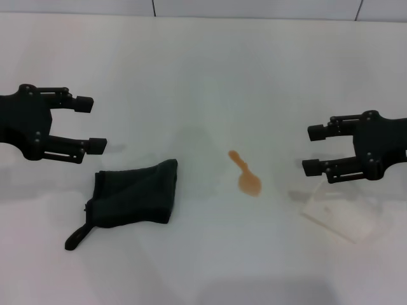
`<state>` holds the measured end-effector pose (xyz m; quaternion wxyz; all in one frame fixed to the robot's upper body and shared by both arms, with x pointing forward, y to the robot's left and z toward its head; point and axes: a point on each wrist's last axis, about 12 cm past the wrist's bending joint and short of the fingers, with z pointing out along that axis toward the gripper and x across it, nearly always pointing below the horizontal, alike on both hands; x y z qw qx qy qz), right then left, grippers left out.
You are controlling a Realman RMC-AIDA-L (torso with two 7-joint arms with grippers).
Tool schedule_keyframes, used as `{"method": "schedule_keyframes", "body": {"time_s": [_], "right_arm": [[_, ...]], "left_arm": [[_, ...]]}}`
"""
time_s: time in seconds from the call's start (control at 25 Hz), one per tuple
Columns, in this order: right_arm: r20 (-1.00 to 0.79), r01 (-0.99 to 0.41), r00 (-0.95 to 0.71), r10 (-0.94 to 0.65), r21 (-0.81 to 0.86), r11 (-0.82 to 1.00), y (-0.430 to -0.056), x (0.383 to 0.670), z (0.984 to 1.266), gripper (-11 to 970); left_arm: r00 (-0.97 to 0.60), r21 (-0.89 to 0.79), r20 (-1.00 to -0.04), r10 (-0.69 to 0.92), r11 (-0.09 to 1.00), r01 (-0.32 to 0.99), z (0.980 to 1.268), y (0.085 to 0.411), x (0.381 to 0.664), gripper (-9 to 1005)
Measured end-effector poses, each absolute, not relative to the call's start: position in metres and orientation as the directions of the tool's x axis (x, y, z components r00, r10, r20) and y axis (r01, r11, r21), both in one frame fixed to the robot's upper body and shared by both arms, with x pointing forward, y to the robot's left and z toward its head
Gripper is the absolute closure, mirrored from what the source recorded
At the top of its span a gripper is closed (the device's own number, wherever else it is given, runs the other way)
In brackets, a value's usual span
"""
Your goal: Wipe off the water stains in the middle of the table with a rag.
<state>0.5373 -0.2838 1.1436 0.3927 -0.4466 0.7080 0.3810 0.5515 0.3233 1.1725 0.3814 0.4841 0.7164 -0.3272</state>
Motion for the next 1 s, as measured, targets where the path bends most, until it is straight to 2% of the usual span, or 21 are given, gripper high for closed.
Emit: {"method": "schedule_keyframes", "body": {"time_s": [0.56,1.0], "right_arm": [[-0.779,-0.863,-0.450,-0.437,0.255,0.435,-0.304,0.524,1.158,273],[-0.773,-0.847,-0.466,-0.431,0.248,0.471,-0.307,0.523,1.167,284]], "left_arm": [[-0.248,-0.104,-0.860,0.445,0.323,0.941,1.171,0.325,0.550,136],[-0.252,-0.109,-0.859,0.446,0.322,0.940,1.170,0.325,0.549,137]]}}
